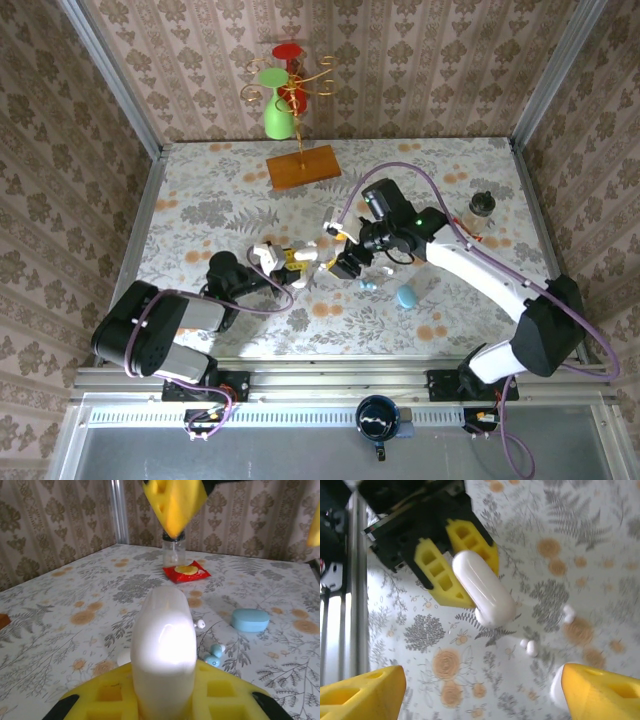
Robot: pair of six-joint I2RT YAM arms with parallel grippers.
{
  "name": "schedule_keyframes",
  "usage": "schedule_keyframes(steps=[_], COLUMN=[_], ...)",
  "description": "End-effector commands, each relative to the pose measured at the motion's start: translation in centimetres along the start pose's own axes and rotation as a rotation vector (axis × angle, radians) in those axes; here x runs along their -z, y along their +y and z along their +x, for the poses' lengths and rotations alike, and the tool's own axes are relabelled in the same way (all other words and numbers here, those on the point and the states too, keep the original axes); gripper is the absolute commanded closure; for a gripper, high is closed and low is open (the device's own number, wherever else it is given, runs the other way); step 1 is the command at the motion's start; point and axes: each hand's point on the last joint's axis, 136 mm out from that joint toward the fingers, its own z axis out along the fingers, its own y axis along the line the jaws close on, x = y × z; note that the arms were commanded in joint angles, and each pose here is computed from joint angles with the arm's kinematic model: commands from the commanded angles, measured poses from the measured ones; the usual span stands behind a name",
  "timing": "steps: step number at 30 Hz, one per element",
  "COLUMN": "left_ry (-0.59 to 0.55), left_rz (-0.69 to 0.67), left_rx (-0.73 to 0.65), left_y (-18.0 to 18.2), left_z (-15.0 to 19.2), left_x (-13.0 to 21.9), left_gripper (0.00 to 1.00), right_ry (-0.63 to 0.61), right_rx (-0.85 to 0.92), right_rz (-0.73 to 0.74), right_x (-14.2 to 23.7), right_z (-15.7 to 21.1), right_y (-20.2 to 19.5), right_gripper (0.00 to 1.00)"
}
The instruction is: Insert wireless bluetooth earbuds into charging case
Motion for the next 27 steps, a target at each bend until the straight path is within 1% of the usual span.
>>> schedule_keyframes(steps=[1,4,8,10,14,17,21,22,25,27], left_ry=[-0.057,-0.058,-0.058,-0.06,-0.06,-0.06,-0.067,-0.066,-0.066,-0.066], left_rz=[0.055,0.064,0.074,0.07,0.067,0.067,0.067,0.064,0.06,0.053], left_rx=[-0.054,-0.051,-0.045,-0.05,-0.049,-0.043,-0.043,-0.042,-0.042,-0.043], left_y=[-0.5,-0.6,-0.7,-0.6,-0.6,-0.6,-0.5,-0.5,-0.4,-0.3], left_z=[-2.1,-2.1,-2.1,-2.2,-2.2,-2.2,-2.5,-2.5,-2.4,-2.5], left_x=[0.0,0.0,0.0,0.0,0.1,0.1,0.2,0.3,0.3,0.3], left_gripper=[1.0,1.0,1.0,1.0,1.0,1.0,1.0,1.0,1.0,0.97], right_ry=[-0.026,0.006,0.041,0.052,0.08,0.088,0.109,0.108,0.102,0.099], right_rx=[0.284,0.316,0.339,0.348,0.357,0.354,0.346,0.344,0.342,0.338], right_rz=[-0.006,-0.051,-0.112,-0.134,-0.195,-0.218,-0.219,-0.215,-0.196,-0.189], right_x=[0.2,-0.6,-2.3,-3.1,-4.7,-5.8,-6.3,-6.3,-6.1,-6.0], right_z=[-1.5,-1.6,-1.8,-1.9,-2.0,-1.9,-1.6,-1.6,-1.9,-1.9], right_y=[0.1,0.4,0.7,0.8,1.8,2.0,1.7,1.7,1.4,1.4], right_gripper=[0.19,0.26,0.4,0.43,0.45,0.53,0.57,0.6,0.72,0.78])
